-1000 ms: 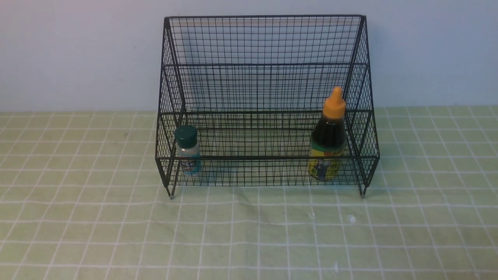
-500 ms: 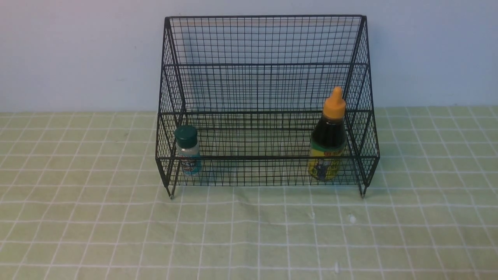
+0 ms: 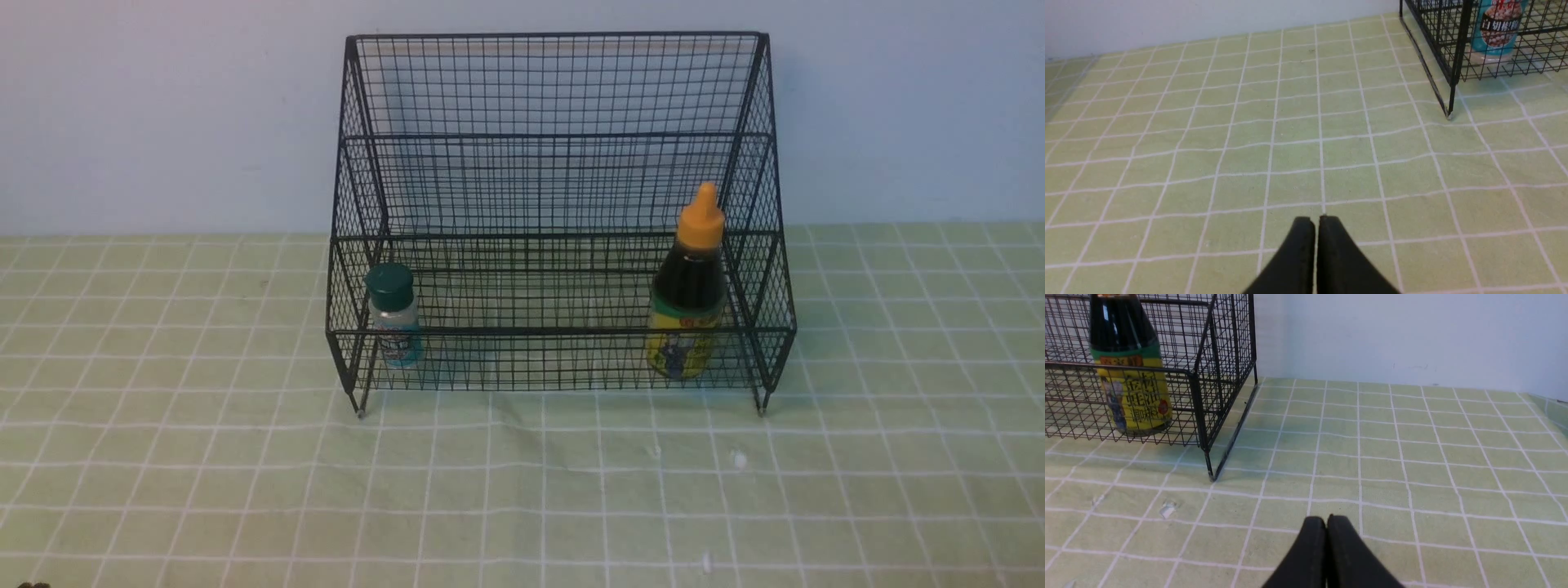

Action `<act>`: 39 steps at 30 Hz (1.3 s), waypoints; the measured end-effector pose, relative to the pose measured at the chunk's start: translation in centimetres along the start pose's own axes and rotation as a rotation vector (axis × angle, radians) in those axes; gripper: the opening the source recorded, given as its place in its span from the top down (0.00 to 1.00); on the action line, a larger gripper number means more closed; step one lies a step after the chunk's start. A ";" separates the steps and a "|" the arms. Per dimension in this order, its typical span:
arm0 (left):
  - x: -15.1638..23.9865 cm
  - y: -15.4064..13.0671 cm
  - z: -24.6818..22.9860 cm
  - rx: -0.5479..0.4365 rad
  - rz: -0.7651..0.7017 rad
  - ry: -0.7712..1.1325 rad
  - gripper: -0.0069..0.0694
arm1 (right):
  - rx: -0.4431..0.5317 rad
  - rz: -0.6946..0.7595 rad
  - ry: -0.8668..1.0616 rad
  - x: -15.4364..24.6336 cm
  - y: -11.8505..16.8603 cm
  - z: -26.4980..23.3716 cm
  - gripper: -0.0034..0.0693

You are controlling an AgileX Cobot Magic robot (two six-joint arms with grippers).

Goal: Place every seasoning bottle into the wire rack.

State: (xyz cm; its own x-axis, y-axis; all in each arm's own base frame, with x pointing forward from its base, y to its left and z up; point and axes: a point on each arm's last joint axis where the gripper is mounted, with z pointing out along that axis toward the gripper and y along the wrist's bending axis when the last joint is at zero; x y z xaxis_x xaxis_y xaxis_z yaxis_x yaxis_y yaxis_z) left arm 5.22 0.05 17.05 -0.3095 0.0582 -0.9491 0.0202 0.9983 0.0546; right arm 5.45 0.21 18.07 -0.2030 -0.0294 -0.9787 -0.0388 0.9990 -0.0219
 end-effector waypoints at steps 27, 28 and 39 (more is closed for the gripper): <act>-0.1 -0.2 0.0 0.022 -0.036 -0.005 0.92 | 0.000 0.013 0.000 0.0 0.0 0.0 0.97; -0.1 -0.2 0.0 0.022 -0.036 -0.005 0.92 | 0.000 0.014 0.000 0.0 0.0 0.0 0.97; -0.1 -0.2 0.0 0.022 -0.036 -0.005 0.92 | 0.000 0.017 0.000 0.0 0.0 0.0 0.97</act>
State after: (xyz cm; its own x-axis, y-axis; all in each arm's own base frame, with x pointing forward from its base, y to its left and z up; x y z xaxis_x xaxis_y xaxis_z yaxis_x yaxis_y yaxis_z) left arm 5.23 -0.16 17.09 -0.3054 0.0221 -0.9520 0.0301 0.9995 0.0136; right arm 5.45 0.21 18.07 -0.2037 -0.0122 -0.9790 -0.0353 0.9994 -0.0051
